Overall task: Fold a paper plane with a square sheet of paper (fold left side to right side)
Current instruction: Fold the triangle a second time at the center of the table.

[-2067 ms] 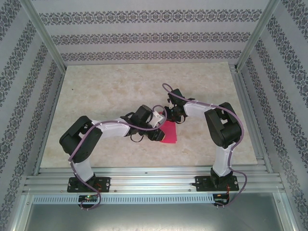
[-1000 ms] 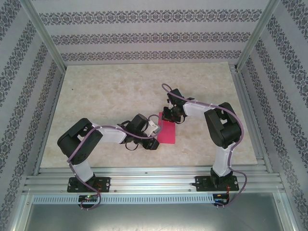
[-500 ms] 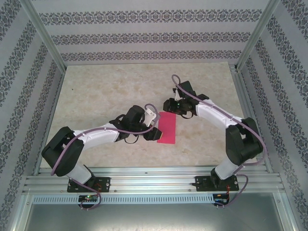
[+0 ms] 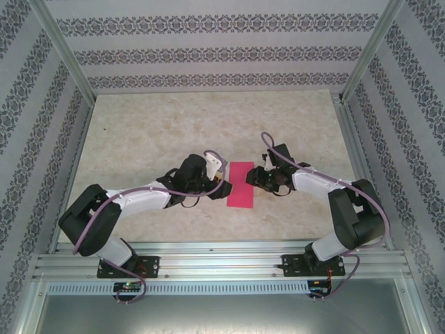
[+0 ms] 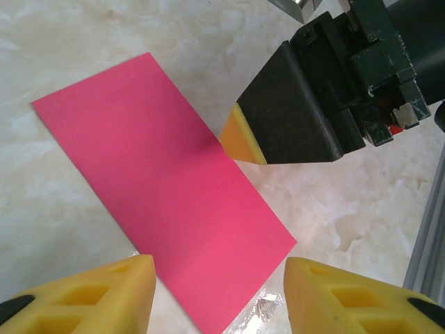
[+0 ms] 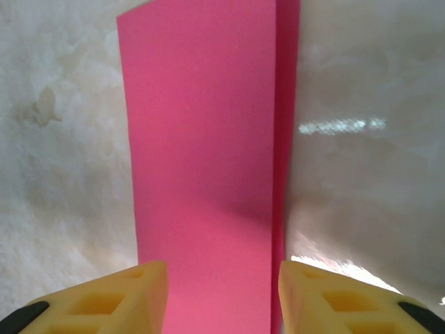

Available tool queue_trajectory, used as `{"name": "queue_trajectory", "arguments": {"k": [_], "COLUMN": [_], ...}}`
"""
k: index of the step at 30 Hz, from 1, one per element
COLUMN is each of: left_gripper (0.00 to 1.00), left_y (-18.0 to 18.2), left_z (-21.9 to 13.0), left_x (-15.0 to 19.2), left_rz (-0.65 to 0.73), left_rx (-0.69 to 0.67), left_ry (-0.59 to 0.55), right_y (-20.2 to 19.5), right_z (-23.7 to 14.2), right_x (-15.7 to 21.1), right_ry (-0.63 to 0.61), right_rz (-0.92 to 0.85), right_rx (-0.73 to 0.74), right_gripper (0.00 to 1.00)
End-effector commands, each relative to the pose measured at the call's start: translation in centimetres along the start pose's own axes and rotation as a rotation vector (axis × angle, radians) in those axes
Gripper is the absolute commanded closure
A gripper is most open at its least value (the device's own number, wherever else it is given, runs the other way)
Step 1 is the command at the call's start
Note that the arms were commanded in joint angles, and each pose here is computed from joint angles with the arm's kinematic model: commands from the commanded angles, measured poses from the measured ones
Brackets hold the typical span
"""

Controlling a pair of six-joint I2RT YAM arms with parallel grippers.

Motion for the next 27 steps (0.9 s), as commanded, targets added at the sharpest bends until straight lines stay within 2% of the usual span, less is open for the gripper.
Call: {"name": "queue_trajectory", "arguments": {"k": [1,13,20,27], "left_gripper": [0.47,0.47,0.46,0.44], "left_y": [0.1,0.0,-0.5,-3.0], "left_z": [-0.7,-1.1,-1.3,-0.9], "left_x": [-0.9,-1.0,-1.0,-0.6], "left_rz": [0.013,0.026,0.085,0.23], "left_rx": [-0.016,-0.025,0.0,0.078], "left_ry": [-0.068,-0.064,-0.067,-0.013], "right_y": [0.0,-0.9,-0.6,0.2], "right_z": [0.8,1.6,1.2,-0.1], "right_x": [-0.2,0.4,0.6,0.9], "right_ry": [0.006,0.034,0.042,0.042], "right_rz": [0.024,0.048,0.071,0.104], "right_rx": [-0.064,-0.039,-0.057,-0.105], "right_gripper": [0.55,0.57,0.75,0.81]}}
Point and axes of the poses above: each hand's point on the last joint's axis, 136 mm out from that joint toward the fingers, its own z axis out along the fingers, its own y axis along the line the jaws close on, x = y × z, the point moved 9 cm from there along -z, back along the fingers, and after that the axes turned 13 degrees about z, right-handed, at the moved point
